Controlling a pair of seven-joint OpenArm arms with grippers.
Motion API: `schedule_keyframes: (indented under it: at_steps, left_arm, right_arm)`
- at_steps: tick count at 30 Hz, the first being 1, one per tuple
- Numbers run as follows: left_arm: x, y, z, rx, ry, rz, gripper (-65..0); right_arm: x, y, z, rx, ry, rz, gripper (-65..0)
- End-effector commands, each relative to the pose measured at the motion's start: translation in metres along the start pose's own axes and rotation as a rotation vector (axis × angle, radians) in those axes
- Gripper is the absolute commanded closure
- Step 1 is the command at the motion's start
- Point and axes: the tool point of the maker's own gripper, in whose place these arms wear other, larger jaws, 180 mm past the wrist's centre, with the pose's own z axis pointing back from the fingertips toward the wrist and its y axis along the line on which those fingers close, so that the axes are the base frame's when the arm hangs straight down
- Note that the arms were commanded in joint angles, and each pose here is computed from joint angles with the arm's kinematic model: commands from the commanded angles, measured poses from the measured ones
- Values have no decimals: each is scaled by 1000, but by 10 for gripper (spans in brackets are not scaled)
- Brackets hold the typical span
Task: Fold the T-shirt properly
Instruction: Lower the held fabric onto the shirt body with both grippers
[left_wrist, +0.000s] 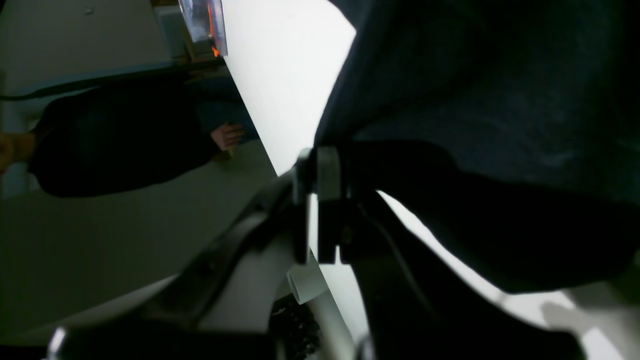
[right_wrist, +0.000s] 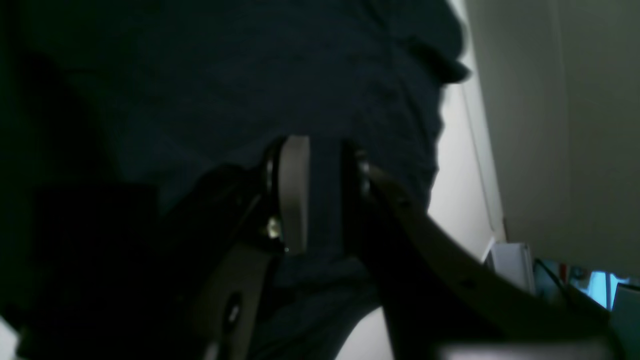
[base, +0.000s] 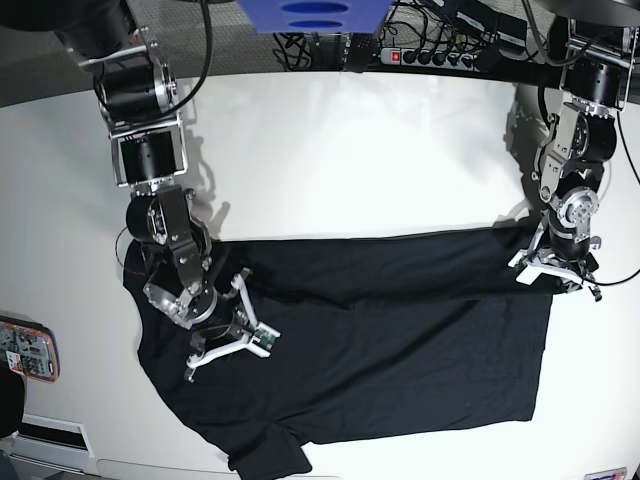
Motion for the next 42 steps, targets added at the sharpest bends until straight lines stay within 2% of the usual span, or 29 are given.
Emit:
schedule_keyframes:
  at_steps: [1, 7, 12, 17, 20, 27, 33, 42]
  left_arm:
    - [-11, 21, -4, 57, 27, -13, -25]
    - [-31, 24, -24, 41, 101, -3, -23]
    - [-32, 34, -26, 62, 99, -2, -24]
    - [-34, 45, -24, 113, 118, -125, -25]
    - [-26, 42, -24, 121, 111, -145, -25]
    - [0, 64, -30, 165, 79, -88, -23]
    - [5, 62, -30, 162, 71, -72, -27]
    - [7, 57, -31, 141, 64, -50, -24]
  right_arm:
    - [29, -35, 8, -89, -81, 13, -107]
    - [52, -57, 25, -162, -136, 41, -106]
    - [44, -70, 31, -195, -128, 9, -106]
    - [40, -77, 34, -214, -125, -7, -106]
    - [40, -76, 34, -213, -127, -6, -107]
    - [42, -75, 33, -210, -130, -2, -107]
    - [45, -77, 36, -218, -139, 2, -107]
    - [69, -85, 50, -235, -241, -49, -107]
